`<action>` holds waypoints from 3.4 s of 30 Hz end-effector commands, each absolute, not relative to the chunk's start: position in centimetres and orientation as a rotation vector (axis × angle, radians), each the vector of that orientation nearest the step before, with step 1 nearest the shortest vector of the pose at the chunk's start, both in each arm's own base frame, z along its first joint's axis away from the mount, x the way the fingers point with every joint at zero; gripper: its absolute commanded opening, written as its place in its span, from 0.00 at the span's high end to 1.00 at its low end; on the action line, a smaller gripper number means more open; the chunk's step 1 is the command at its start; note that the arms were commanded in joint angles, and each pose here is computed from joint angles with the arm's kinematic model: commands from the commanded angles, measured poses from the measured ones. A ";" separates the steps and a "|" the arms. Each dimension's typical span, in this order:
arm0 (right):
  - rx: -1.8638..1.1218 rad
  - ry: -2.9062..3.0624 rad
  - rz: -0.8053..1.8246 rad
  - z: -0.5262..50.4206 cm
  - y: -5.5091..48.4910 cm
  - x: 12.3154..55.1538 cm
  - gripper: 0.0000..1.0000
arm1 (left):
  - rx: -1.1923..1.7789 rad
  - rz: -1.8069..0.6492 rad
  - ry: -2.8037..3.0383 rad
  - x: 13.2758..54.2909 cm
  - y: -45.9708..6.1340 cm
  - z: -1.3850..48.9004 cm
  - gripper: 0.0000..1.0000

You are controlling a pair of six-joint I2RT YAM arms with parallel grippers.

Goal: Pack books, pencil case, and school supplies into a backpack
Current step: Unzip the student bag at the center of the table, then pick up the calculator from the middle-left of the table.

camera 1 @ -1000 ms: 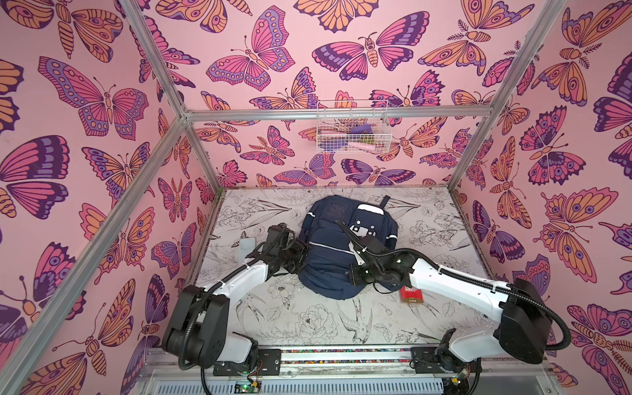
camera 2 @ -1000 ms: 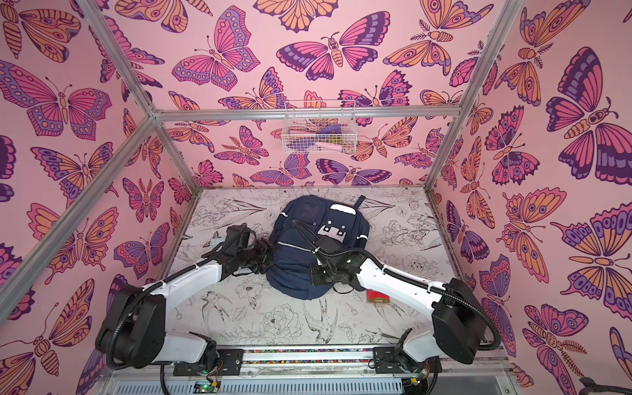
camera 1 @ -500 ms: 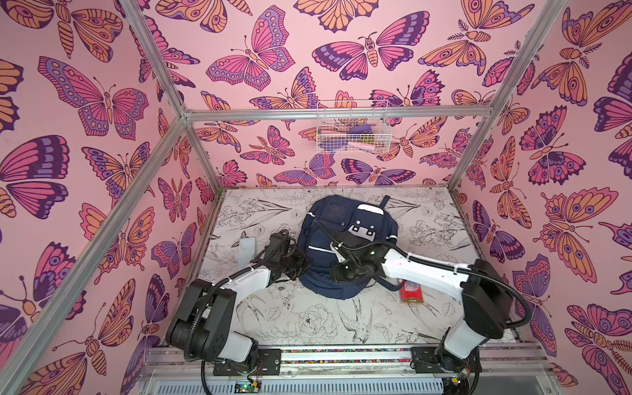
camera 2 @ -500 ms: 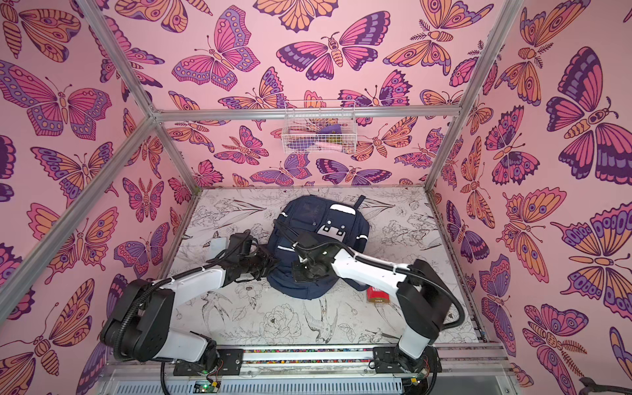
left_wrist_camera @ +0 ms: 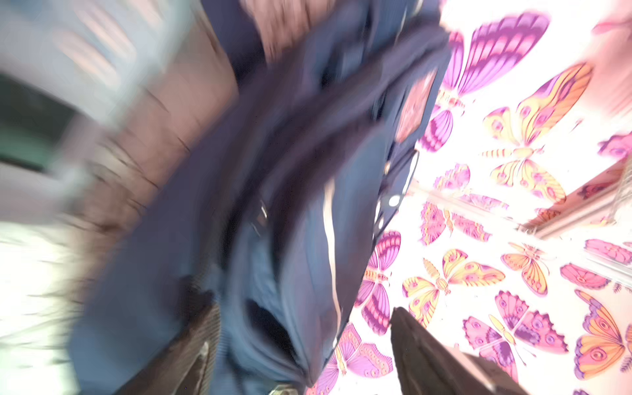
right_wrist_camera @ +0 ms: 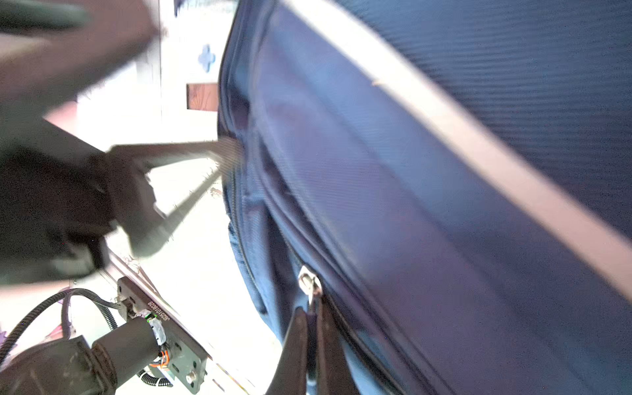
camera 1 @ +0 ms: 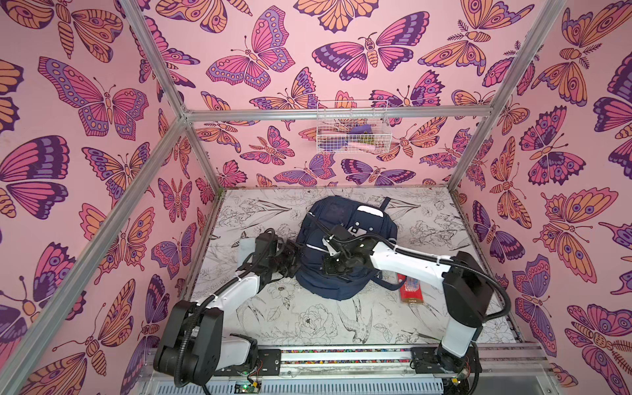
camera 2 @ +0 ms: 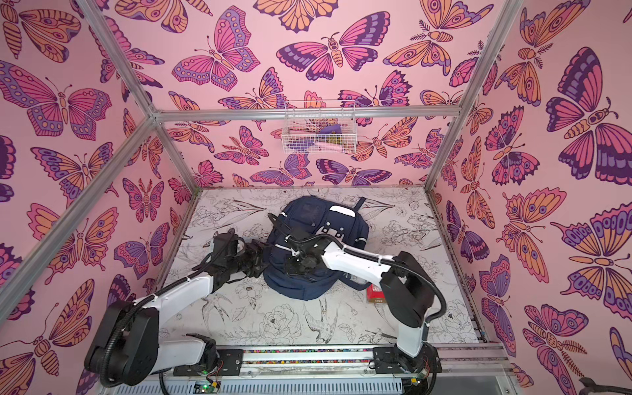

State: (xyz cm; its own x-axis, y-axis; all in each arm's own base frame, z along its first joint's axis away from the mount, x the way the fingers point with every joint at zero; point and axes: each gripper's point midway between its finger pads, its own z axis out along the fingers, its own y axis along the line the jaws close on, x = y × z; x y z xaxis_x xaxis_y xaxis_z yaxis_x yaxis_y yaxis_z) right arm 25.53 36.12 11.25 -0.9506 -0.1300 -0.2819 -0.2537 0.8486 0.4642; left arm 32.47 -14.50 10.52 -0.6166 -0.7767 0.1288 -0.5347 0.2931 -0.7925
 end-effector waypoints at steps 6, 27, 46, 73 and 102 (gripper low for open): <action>-0.233 2.779 0.715 11.5 33.2 24.9 1.00 | -1.221 -1.191 2.468 30.0 -15.1 6.4 0.28; -0.316 2.792 0.952 12.2 41.9 25.1 1.00 | -1.170 -1.550 2.273 32.3 -19.3 8.2 1.00; -0.081 2.743 0.833 15.8 33.9 31.2 1.00 | -0.957 -1.616 2.129 27.7 -20.4 11.7 1.00; -0.187 2.803 0.926 15.5 41.7 31.4 0.75 | -0.831 -1.497 2.200 25.7 -22.1 10.8 0.64; -0.140 2.650 0.981 19.8 34.4 25.7 0.21 | -0.406 -0.074 2.834 29.7 -7.4 5.1 0.00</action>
